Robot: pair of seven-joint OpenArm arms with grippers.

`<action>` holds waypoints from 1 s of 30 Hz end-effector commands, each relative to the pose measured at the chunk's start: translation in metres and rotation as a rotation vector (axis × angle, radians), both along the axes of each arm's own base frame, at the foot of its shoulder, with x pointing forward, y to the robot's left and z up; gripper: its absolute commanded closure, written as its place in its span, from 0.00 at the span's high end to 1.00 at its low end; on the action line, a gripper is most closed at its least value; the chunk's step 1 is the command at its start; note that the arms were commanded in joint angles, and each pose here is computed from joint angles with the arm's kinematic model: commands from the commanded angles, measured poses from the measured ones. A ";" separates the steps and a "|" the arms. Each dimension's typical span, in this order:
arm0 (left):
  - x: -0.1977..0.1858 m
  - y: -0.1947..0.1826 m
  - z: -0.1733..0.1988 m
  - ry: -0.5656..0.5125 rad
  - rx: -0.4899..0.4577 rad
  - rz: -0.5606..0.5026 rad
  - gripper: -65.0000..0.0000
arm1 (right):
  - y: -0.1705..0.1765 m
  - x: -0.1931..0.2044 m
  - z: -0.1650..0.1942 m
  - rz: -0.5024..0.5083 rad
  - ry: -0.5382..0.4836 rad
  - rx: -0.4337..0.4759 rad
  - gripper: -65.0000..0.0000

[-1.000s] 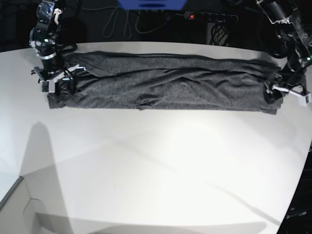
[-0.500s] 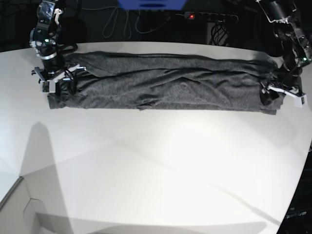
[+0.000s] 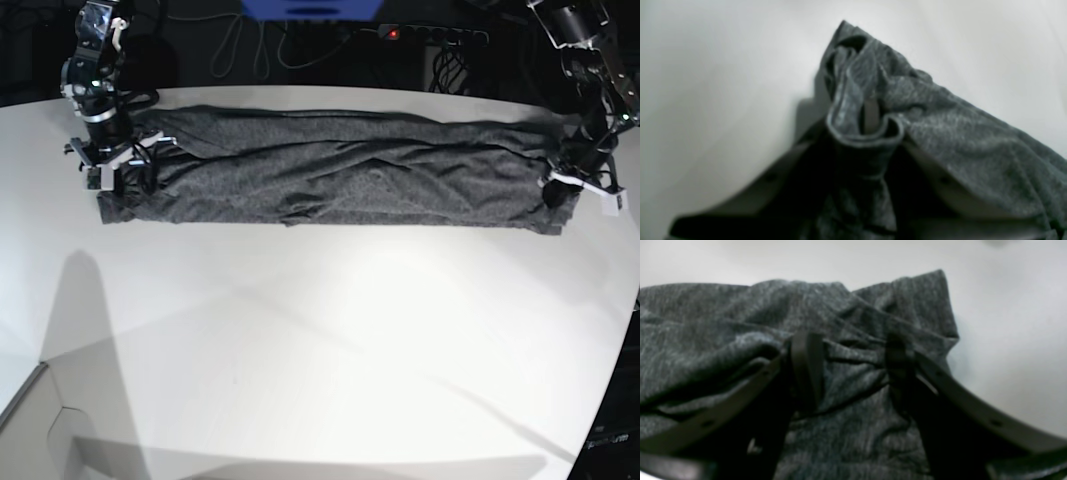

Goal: Layout the t-shirt on the table in an organized manner, then fold the t-shirt properly
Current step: 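Grasp both ends of the shirt strip and pull them apart to straighten, then fold the strip end with the left gripper toward the middle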

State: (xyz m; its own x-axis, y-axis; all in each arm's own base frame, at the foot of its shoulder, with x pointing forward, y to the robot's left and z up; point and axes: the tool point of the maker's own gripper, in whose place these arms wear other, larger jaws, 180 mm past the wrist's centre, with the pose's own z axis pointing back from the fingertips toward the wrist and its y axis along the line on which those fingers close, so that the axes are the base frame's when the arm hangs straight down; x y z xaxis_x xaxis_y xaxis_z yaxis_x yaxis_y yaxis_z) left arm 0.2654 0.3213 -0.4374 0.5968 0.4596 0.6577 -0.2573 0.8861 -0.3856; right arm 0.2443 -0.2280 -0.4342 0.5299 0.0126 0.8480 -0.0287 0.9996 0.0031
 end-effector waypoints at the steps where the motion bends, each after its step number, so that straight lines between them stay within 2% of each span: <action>1: -0.016 0.001 -0.016 0.120 0.027 -0.044 0.02 | 0.000 -0.008 -0.009 0.015 0.059 -0.014 0.48; 5: -0.010 0.019 0.001 0.080 0.053 -0.018 0.00 | 0.000 -0.009 -0.009 0.015 0.061 -0.014 0.48; 7: -0.007 0.032 0.016 0.041 0.078 0.014 0.00 | 0.000 -0.009 -0.010 0.015 0.062 -0.014 0.48; 10: 0.005 0.036 0.051 -0.042 0.146 0.006 0.00 | 0.000 -0.009 -0.010 0.015 0.062 -0.014 0.48; 17: 0.011 0.008 0.103 -0.170 0.249 -0.046 0.00 | 0.001 -0.011 -0.011 0.014 0.065 -0.013 0.48; 21: 0.011 -0.009 0.122 -0.222 0.276 -0.068 0.00 | 0.001 -0.011 -0.008 0.018 0.060 -0.017 0.48; 26: 0.001 -0.038 0.134 -0.260 0.277 -0.088 0.00 | 0.006 -0.011 -0.001 0.036 0.046 -0.024 0.48; 30: -0.002 -0.078 0.127 -0.226 0.321 -0.186 0.00 | 0.014 -0.010 -0.001 0.058 0.043 -0.020 0.48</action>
State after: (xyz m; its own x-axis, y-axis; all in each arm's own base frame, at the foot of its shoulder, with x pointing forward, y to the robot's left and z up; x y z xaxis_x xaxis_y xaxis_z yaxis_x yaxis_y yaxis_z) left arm 0.2563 0.2443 -0.3274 0.5324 0.1104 0.8393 -0.0370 0.9935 -0.1073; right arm 0.2377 -0.2133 -0.4320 0.5414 0.0422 0.8397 -0.0736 0.9973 -0.0026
